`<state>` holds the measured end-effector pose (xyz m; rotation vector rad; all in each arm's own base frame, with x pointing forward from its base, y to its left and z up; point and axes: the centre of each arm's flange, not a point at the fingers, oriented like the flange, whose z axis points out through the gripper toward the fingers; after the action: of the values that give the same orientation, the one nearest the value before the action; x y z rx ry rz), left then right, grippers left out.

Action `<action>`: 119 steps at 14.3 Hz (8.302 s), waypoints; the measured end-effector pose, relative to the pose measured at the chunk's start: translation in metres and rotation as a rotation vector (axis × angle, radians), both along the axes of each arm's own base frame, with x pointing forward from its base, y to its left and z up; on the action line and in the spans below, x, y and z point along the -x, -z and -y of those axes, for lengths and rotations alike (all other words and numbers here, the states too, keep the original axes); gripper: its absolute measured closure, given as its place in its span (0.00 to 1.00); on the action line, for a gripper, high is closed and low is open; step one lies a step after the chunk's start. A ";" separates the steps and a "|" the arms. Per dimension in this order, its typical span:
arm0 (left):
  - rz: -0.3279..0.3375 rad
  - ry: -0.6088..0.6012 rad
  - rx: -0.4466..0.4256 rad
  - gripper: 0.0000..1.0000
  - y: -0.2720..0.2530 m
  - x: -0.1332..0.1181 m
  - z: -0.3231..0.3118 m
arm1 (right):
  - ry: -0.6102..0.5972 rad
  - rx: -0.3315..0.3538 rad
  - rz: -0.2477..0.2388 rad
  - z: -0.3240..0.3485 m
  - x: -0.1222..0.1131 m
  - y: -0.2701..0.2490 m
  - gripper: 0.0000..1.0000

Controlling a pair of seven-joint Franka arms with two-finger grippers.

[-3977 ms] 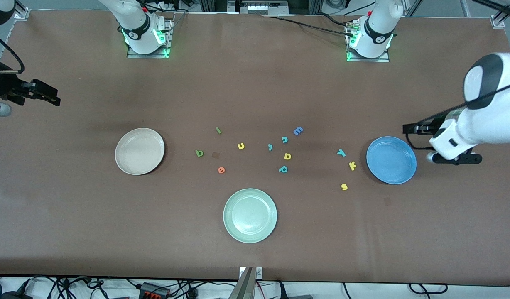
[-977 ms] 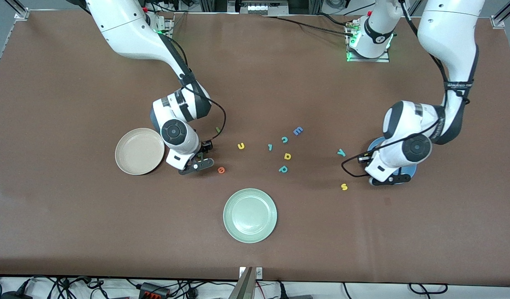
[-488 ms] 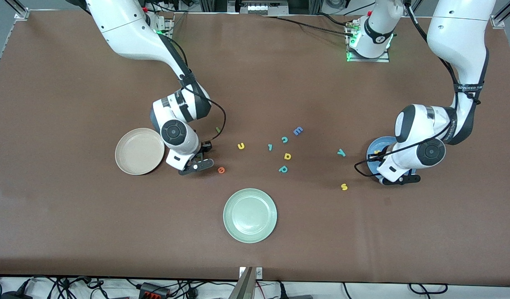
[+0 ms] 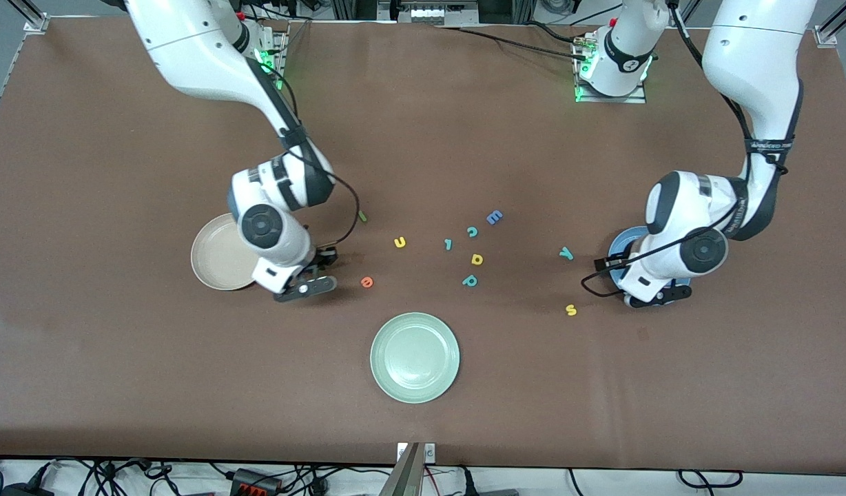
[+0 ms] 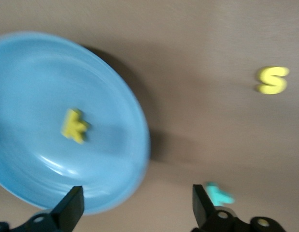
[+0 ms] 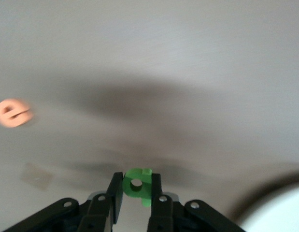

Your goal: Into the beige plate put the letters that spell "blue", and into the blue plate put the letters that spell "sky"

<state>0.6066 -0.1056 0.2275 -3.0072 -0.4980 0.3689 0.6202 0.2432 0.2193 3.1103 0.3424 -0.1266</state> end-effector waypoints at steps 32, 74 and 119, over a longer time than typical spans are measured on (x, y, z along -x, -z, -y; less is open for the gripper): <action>0.105 -0.148 0.022 0.73 0.055 0.045 0.059 | -0.213 -0.038 -0.108 -0.135 0.132 0.042 0.25; 0.268 0.068 0.084 0.50 0.051 -0.075 0.054 | 0.013 -0.046 -0.102 -0.003 0.019 -0.034 0.00; -0.145 0.460 0.119 0.00 -0.203 -0.029 -0.071 | -0.045 0.060 -0.251 0.159 0.034 -0.009 0.73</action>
<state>0.6357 -0.0350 0.4305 -3.0456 0.2344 0.5845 0.5861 0.0838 0.2279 3.0274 0.4024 -0.5193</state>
